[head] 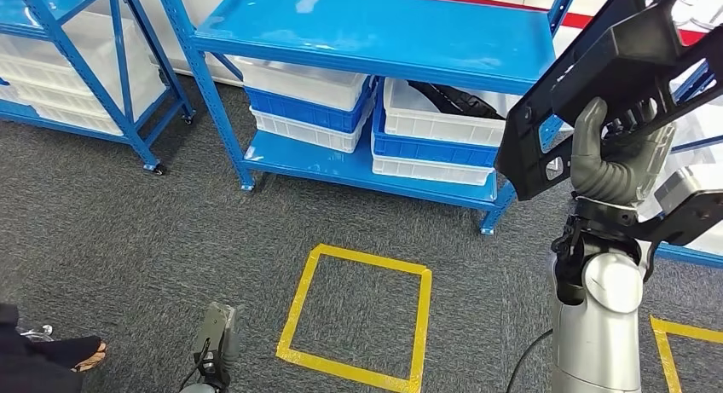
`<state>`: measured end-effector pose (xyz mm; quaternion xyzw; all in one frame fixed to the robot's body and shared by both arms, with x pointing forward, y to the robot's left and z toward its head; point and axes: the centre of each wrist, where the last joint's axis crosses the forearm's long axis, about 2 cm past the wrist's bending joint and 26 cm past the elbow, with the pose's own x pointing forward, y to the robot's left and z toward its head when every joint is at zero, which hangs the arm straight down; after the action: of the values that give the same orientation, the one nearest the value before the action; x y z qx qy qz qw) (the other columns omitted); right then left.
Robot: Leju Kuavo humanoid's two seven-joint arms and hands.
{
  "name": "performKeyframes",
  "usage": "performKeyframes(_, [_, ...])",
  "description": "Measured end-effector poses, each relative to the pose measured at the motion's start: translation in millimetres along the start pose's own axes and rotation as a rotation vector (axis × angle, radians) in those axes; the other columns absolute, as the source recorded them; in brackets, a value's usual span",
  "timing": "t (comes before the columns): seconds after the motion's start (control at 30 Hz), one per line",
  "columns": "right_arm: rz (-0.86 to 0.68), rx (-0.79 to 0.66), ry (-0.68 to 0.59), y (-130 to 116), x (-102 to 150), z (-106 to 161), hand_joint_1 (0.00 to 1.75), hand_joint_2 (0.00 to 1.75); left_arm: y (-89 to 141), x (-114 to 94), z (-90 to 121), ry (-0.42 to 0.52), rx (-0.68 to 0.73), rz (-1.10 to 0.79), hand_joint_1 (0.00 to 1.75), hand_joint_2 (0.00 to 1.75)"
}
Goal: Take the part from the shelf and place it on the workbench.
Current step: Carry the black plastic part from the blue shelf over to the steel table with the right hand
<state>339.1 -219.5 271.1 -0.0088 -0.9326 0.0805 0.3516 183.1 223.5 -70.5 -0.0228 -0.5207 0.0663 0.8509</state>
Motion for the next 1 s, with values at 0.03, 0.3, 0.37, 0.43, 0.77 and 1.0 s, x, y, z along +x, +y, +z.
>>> performKeyframes(0.03, [-0.001,0.0,0.0,-0.3,-0.2,0.0,1.75,1.75,0.3,-0.1,0.0,-0.001,0.004,-0.001,0.0,0.0])
performKeyframes(0.3, [-0.023,0.001,-0.009,3.6,-2.1,-10.8,1.75,1.75,6.8,-1.2,0.6,-0.016,0.03,-0.009,0.0,0.0])
performKeyframes(0.37, [-0.028,0.003,-0.007,5.7,-3.0,-12.8,1.75,1.75,8.4,-2.0,1.2,-0.016,0.032,-0.011,0.0,0.0])
performKeyframes(0.43, [-0.034,0.006,0.0,8.1,-4.4,-13.1,1.75,1.75,8.6,-3.0,2.1,-0.015,0.031,-0.014,0.0,0.0])
performKeyframes(0.77, [-0.038,0.003,0.037,12.0,-11.5,-5.9,1.75,1.75,11.4,-1.9,1.0,-0.019,0.027,-0.024,0.0,0.0])
performKeyframes(1.0, [-0.031,0.0,0.061,10.4,-16.0,1.0,1.75,1.75,10.2,-0.4,-0.3,-0.023,0.017,-0.031,0.0,0.0])
